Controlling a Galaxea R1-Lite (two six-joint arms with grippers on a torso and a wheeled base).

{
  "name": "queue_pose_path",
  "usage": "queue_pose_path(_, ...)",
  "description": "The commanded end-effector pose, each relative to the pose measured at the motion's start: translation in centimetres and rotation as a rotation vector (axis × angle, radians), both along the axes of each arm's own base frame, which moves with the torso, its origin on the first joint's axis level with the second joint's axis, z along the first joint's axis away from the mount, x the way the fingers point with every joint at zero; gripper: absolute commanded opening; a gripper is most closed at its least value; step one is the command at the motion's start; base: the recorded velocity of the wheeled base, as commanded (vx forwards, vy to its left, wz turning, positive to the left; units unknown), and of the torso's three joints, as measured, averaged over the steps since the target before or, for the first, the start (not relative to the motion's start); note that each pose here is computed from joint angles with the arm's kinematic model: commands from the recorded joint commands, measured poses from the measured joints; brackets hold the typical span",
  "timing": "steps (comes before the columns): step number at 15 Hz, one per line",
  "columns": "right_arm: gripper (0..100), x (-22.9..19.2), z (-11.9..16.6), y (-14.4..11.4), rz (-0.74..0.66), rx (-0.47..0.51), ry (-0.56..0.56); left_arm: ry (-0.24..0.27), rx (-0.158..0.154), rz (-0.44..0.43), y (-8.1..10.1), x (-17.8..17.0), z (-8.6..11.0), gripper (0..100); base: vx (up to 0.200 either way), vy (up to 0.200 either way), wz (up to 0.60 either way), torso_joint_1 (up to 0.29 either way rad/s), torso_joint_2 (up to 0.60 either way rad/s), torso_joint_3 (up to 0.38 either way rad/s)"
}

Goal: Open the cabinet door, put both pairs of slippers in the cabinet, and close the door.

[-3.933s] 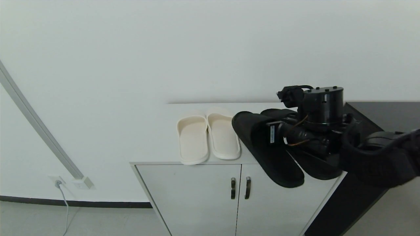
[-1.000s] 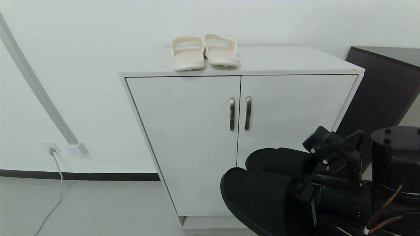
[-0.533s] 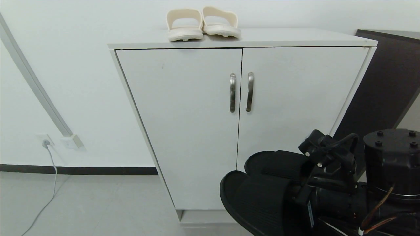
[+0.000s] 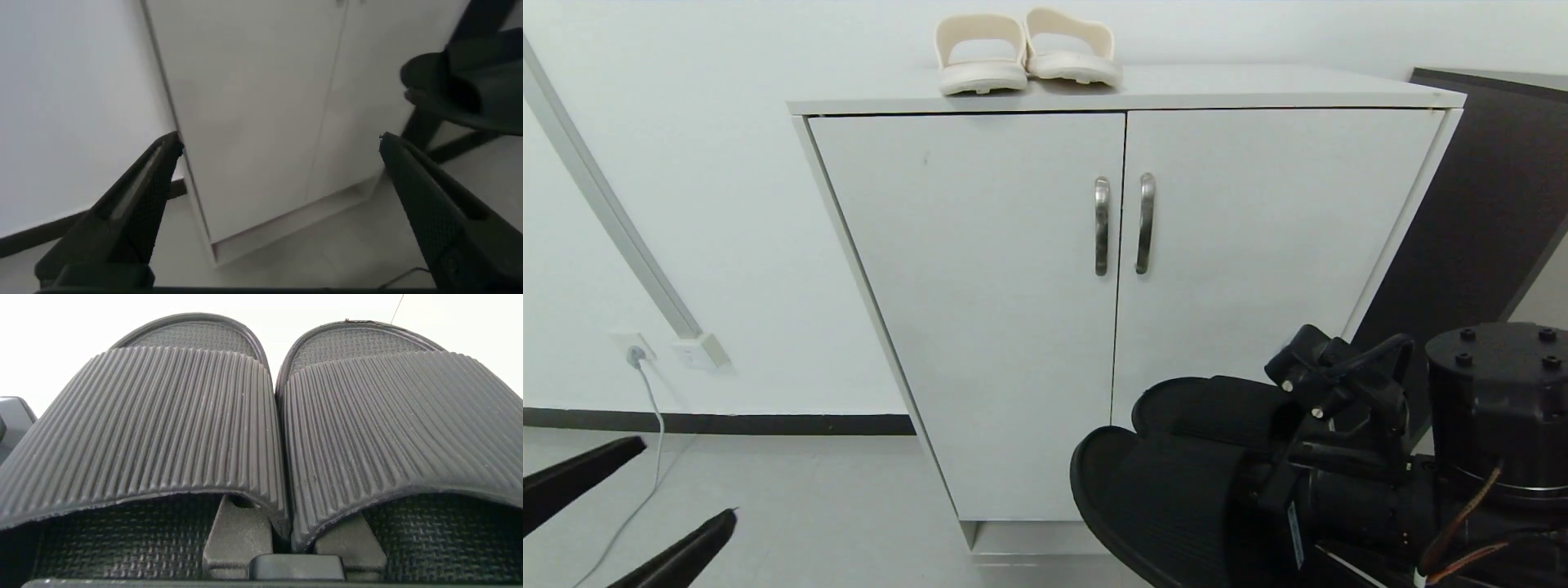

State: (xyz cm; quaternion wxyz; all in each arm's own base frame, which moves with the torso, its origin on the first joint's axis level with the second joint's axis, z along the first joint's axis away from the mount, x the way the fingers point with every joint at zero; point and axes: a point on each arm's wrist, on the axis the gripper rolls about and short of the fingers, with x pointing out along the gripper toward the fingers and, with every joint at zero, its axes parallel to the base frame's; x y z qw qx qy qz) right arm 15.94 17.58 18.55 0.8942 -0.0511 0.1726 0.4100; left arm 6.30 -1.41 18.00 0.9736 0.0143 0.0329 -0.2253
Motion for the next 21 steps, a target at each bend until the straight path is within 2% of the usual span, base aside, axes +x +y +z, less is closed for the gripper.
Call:
queue_pose_path(1,0,0.1,-0.1,0.0,-0.001,0.001,0.001,0.089,0.016,-0.162,-2.2,4.2,1.2,100,0.000,0.000,0.00,0.000,0.00,0.000)
queue_pose_path(3,0,0.1,0.0,0.0,-0.005,0.007,-0.008,0.101,0.034,-0.213,-4.4,6.4,2.5,100,0.000,0.000,0.00,0.000,0.00,0.000)
queue_pose_path(6,0,0.2,-0.1,0.1,-0.008,0.004,-0.006,0.067,0.035,-0.292,-8.6,9.6,3.9,100,0.000,0.000,0.00,0.000,0.00,0.000)
queue_pose_path(9,0,0.2,0.0,-0.1,-0.017,0.007,-0.010,0.041,-0.011,-0.351,-12.9,12.4,5.2,100,0.000,0.000,0.00,0.000,0.00,0.000)
queue_pose_path(13,0,0.4,-0.1,-0.2,-0.027,0.005,-0.009,0.027,-0.037,-0.417,-17.3,15.6,6.3,100,0.000,0.000,0.00,0.000,0.00,0.000)
queue_pose_path(14,0,0.4,-0.1,-0.2,-0.026,0.006,-0.009,0.025,-0.049,-0.448,-18.2,16.5,6.6,100,0.000,0.000,0.00,0.000,0.00,0.000)
queue_pose_path(17,0,0.5,-0.1,-0.2,-0.022,0.005,-0.006,0.034,-0.113,-0.567,-20.8,16.7,7.7,100,0.000,0.000,0.00,0.000,0.00,0.000)
queue_pose_path(19,0,0.6,-0.3,-0.1,-0.020,-0.001,0.000,0.055,-0.181,-0.616,-21.7,17.6,8.7,100,0.000,0.000,0.00,0.000,0.00,0.000)
queue_pose_path(20,0,0.5,-0.3,-0.1,-0.019,-0.002,0.001,0.051,-0.201,-0.643,-22.1,17.9,9.3,100,0.000,0.000,0.00,0.000,0.00,0.000)
queue_pose_path(21,0,0.4,-0.4,-0.2,-0.020,-0.002,0.001,0.050,-0.203,-0.656,-22.5,18.3,9.9,100,0.000,0.000,0.00,0.000,0.00,0.000)
